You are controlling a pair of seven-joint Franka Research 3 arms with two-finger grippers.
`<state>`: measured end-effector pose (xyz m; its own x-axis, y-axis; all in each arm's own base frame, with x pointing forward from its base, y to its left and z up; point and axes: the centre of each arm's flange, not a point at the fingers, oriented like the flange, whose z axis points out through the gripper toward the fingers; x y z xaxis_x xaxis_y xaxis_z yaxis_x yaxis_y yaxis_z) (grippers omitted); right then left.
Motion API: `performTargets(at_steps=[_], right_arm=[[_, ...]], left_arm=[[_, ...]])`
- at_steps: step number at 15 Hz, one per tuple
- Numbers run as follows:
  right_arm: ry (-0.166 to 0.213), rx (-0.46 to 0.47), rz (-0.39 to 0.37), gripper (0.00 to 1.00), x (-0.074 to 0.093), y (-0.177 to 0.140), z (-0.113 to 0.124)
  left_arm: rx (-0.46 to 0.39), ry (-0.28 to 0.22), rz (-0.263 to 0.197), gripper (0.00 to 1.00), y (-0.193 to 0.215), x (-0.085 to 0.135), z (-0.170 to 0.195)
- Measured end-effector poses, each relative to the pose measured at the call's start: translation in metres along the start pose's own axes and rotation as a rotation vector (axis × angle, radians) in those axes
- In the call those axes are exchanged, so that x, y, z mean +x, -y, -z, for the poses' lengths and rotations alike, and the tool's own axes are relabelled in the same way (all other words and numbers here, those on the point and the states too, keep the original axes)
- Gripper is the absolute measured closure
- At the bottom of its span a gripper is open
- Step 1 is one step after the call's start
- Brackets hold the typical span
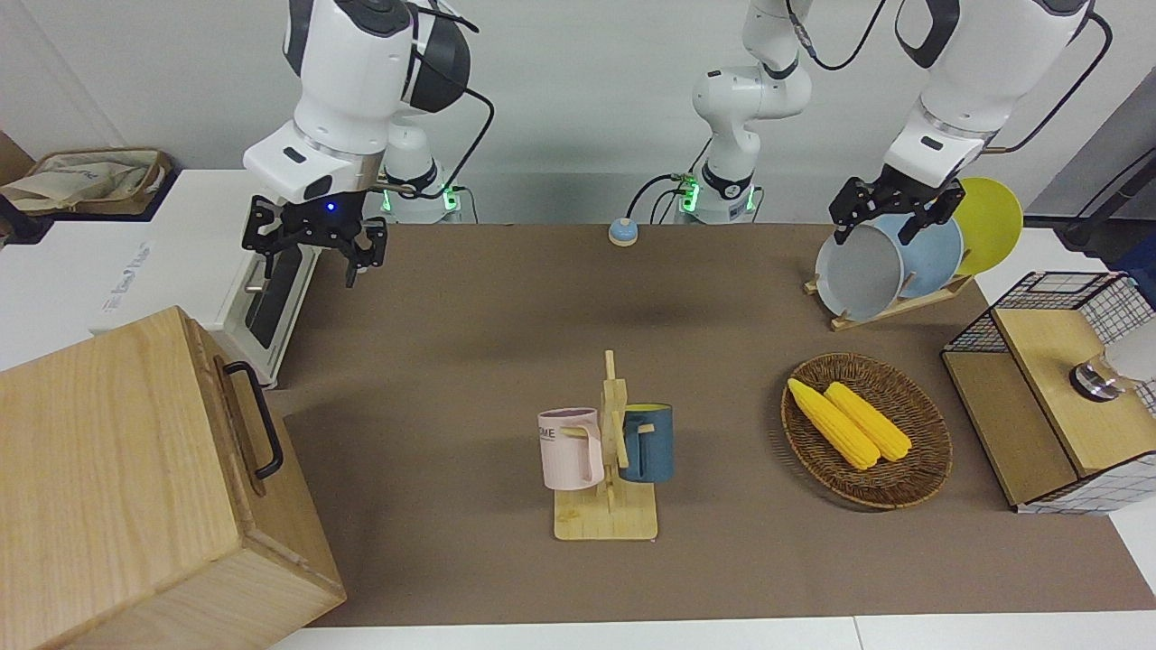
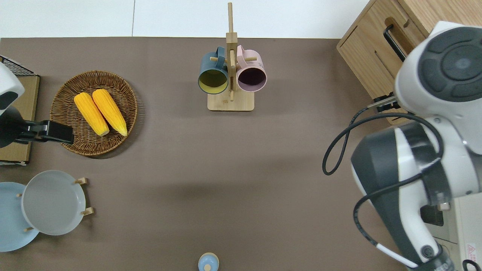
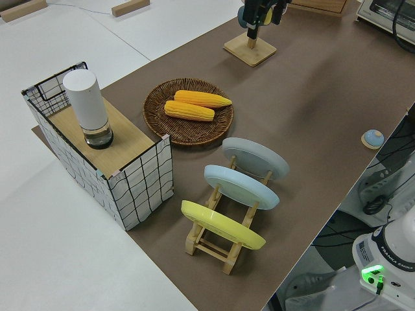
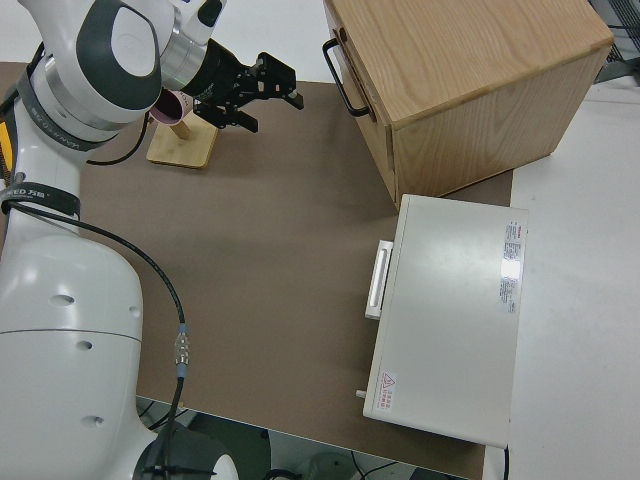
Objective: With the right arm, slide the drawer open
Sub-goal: 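Reach the right gripper to the black drawer handle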
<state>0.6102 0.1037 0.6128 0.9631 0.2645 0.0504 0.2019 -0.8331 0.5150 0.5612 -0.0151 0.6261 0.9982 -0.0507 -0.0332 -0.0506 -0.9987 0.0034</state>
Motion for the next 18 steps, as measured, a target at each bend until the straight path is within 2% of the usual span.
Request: performTargets(at_steps=[4, 8, 10, 13, 18], right_arm=[[-0.054, -0.229, 0.114, 0.02, 0.024, 0.033, -0.005], [-0.105, -0.405, 0.213, 0.02, 0.045, 0.062, -0.022], [-0.133, -0.508, 0.241, 0.02, 0.054, 0.077, -0.042], [-0.153, -0.66, 0.269, 0.02, 0.063, 0.097, -0.079], [-0.174, -0.783, 0.269, 0.02, 0.072, 0.117, -0.126]], left_arm=[[0.0, 0.0, 0.0, 0.0, 0.0, 0.0, 0.0], [0.0, 0.0, 0.0, 0.0, 0.0, 0.0, 0.0], [0.0, 0.0, 0.0, 0.0, 0.0, 0.0, 0.0], [0.0, 0.0, 0.0, 0.0, 0.0, 0.0, 0.0], [0.0, 0.0, 0.0, 0.0, 0.0, 0.0, 0.0]])
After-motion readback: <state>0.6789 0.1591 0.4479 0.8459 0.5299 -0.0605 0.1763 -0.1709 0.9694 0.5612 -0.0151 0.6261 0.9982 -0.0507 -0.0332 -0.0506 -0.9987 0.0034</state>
